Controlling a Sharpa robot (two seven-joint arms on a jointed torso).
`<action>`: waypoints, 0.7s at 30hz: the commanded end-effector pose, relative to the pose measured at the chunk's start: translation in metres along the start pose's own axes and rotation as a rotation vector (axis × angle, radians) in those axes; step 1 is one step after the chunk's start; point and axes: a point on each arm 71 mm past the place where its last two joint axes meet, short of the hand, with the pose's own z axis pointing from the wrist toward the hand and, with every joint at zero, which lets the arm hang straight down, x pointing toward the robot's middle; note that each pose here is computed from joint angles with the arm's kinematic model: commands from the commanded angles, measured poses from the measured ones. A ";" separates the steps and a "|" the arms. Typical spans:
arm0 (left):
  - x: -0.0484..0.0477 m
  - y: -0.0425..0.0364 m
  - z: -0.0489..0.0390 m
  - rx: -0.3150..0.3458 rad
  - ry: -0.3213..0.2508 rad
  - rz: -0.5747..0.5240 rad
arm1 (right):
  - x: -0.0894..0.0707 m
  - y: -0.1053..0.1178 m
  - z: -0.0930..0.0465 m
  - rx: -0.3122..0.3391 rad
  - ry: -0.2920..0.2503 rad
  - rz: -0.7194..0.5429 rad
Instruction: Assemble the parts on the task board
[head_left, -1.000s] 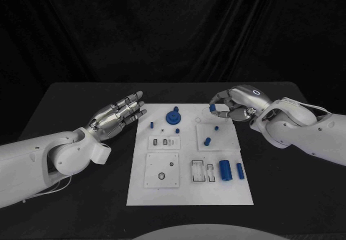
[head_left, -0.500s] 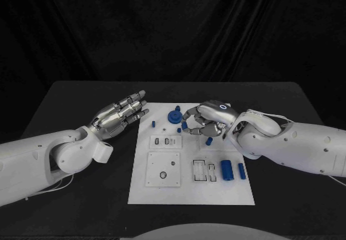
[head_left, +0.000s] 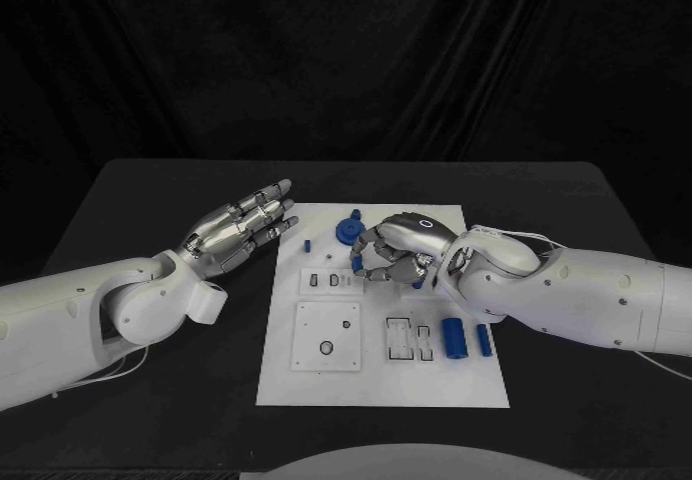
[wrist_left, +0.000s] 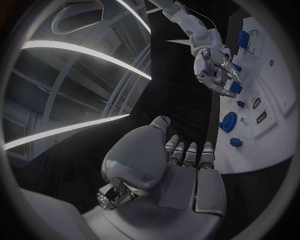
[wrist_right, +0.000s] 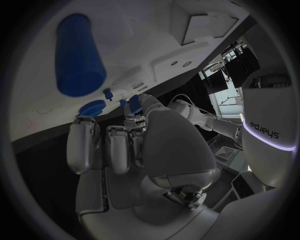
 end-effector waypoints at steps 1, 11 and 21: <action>0.0014 0.0001 0.0007 0.008 0.010 -0.002 | 0.004 -0.002 0.001 0.044 0.035 0.006; 0.0019 0.0006 0.0016 0.006 0.014 -0.003 | 0.008 -0.001 0.006 0.053 0.038 0.007; 0.0024 0.0010 0.0022 0.003 0.017 -0.005 | 0.015 -0.004 0.008 0.088 0.075 -0.014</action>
